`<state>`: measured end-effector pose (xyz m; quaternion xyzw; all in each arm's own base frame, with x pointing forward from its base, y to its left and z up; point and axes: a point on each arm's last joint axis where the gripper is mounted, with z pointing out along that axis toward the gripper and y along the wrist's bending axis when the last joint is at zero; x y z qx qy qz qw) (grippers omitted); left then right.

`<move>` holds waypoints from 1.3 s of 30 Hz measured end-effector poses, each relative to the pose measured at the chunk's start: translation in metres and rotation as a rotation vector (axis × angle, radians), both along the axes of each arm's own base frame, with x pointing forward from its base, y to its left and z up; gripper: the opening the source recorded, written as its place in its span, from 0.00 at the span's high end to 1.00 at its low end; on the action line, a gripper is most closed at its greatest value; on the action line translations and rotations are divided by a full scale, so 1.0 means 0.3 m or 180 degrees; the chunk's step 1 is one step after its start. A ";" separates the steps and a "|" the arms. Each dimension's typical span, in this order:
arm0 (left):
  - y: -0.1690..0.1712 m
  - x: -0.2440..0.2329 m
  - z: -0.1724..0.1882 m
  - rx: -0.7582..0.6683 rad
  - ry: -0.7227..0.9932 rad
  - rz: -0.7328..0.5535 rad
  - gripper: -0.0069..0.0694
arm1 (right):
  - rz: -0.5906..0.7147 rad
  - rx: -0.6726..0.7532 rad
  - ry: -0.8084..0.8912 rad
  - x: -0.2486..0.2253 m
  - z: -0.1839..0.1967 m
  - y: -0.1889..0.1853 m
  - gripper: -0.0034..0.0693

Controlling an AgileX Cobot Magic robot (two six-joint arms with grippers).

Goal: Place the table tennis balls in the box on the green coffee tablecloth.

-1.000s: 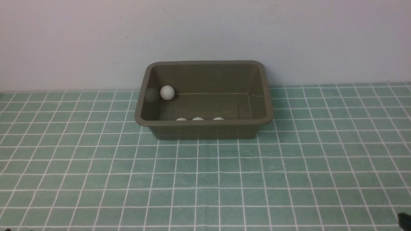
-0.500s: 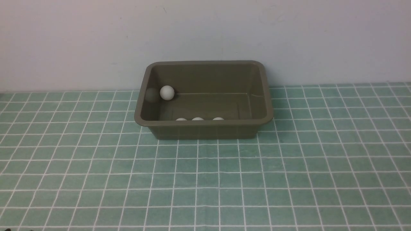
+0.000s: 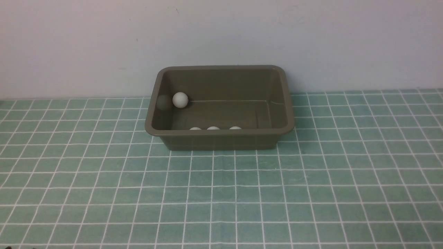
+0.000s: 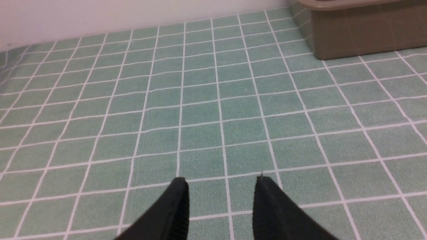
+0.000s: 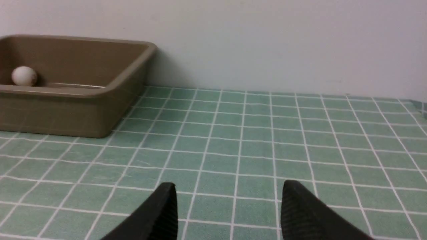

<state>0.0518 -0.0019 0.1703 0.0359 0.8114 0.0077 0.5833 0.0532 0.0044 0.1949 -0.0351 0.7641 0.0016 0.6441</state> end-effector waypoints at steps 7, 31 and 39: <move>0.000 0.000 0.000 0.0000 0.0000 0.0000 0.59 | -0.0131 -0.0101 0.0239 -0.005 -0.023 -0.009 0.42; 0.000 0.000 0.000 -0.0003 0.0000 0.0000 0.59 | -0.0246 -0.0202 0.0233 0.001 -0.053 -0.018 0.42; 0.000 0.000 0.000 -0.0003 0.0000 0.0000 0.59 | -0.0248 -0.0199 0.0225 0.001 -0.053 -0.019 0.42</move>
